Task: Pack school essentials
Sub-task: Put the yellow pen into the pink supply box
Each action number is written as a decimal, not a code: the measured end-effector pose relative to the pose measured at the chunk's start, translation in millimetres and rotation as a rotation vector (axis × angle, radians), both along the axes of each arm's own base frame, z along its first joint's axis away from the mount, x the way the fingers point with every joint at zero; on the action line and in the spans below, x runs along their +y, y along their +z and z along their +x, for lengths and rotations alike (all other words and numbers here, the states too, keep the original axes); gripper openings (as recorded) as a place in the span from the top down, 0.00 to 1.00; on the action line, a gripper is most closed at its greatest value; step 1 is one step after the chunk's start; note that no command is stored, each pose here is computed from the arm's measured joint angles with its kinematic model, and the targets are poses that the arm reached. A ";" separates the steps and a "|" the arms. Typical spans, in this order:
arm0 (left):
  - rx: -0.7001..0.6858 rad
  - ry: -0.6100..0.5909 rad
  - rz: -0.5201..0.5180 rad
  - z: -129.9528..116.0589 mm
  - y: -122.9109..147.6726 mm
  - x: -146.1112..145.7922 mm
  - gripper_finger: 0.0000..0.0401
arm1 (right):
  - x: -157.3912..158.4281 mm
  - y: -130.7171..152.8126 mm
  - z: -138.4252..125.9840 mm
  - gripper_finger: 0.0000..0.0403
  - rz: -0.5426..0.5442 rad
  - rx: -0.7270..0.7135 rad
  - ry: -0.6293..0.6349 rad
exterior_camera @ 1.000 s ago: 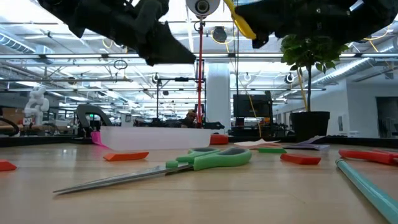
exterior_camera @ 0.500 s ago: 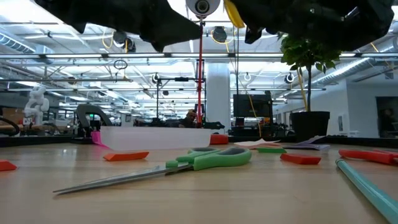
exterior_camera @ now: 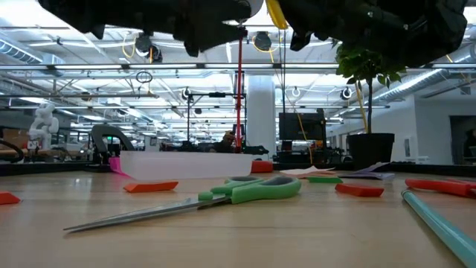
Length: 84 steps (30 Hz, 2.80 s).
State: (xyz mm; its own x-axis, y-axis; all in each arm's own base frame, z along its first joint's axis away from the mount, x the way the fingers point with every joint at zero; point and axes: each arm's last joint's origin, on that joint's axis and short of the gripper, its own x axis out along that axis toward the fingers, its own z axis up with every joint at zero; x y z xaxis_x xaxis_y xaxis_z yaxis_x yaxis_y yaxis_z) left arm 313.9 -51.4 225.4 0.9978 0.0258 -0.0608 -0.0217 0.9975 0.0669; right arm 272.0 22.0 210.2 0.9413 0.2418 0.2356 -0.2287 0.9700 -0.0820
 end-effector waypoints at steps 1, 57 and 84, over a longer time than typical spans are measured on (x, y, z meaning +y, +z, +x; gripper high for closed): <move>-0.026 -0.002 -0.001 3.5 -2.4 -1.4 0.27 | 0.0 0.3 0.0 0.90 0.000 -0.002 0.000; 0.133 0.076 0.040 35.9 -9.9 -2.5 0.85 | -2.3 5.1 -30.2 0.53 -0.010 0.090 -0.012; 0.997 0.494 -0.395 -36.3 -46.7 90.7 0.86 | -16.6 7.5 -62.6 0.48 0.018 0.280 -0.428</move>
